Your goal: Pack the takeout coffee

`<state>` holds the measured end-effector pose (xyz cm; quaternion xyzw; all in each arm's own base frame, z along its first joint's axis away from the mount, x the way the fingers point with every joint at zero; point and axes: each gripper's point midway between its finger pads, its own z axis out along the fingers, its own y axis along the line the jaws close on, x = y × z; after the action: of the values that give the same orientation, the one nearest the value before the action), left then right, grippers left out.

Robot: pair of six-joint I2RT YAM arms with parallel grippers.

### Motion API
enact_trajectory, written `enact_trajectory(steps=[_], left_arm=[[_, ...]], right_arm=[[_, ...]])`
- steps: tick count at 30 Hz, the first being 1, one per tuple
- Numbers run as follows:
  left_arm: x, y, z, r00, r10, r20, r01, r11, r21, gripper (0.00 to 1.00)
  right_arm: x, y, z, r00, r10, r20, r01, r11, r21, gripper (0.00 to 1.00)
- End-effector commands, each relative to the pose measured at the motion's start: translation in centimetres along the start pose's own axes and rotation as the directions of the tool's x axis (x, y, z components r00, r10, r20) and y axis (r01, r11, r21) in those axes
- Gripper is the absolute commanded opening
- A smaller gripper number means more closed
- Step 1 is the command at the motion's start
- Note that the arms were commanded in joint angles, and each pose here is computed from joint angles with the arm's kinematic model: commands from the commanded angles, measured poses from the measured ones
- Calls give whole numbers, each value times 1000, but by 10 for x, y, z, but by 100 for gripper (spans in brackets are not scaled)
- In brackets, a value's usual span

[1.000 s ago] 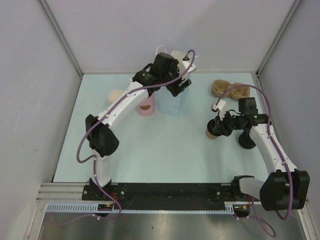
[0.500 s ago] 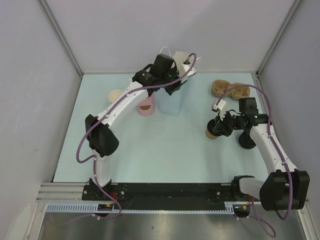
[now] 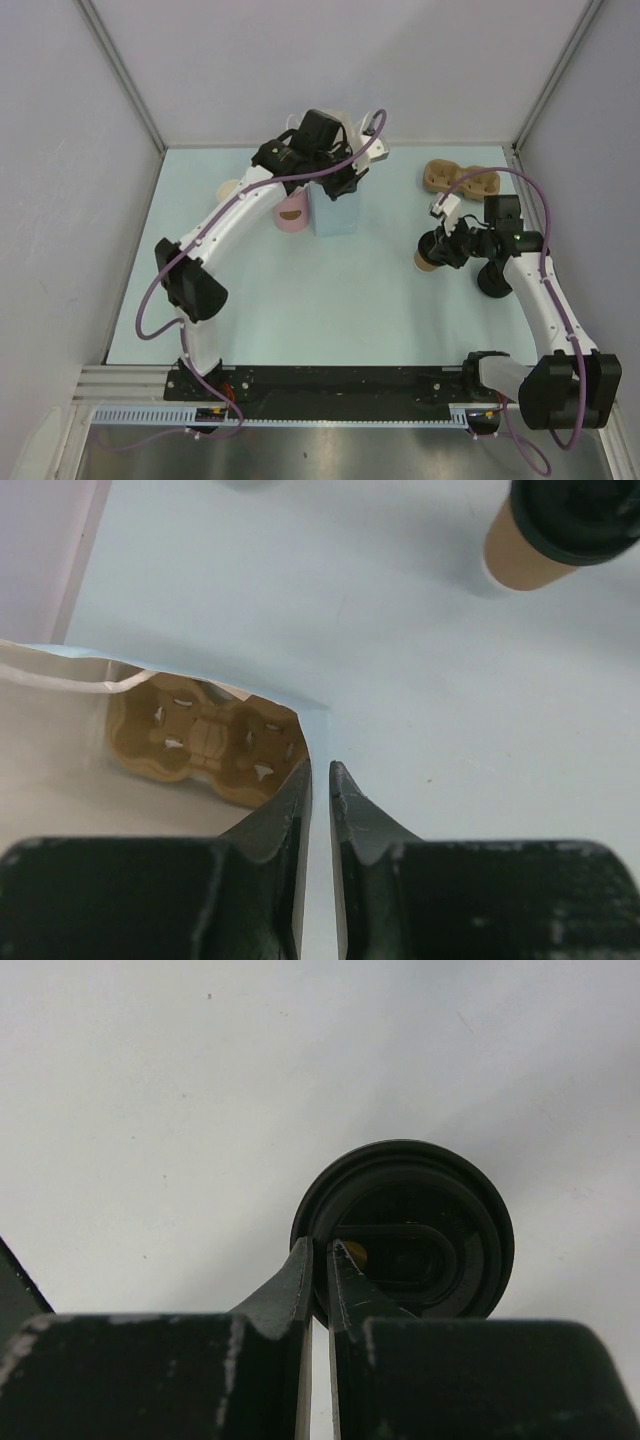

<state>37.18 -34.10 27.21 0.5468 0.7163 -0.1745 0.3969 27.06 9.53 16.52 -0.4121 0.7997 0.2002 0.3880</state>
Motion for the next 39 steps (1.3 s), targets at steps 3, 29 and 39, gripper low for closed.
enact_trajectory(steps=[3,29,39], left_arm=[[-23,-45,-51,996,13,89,-19,998,62,17],[-2,-14,-35,989,148,-3,-147,983,-107,94],[13,-4,-13,985,163,-48,-168,979,-116,87]], right_arm=[[-19,-15,-10,998,-21,59,15,995,101,0],[-19,-9,-10,998,-25,60,20,997,77,0],[-13,-7,-7,999,-20,43,18,998,55,0]])
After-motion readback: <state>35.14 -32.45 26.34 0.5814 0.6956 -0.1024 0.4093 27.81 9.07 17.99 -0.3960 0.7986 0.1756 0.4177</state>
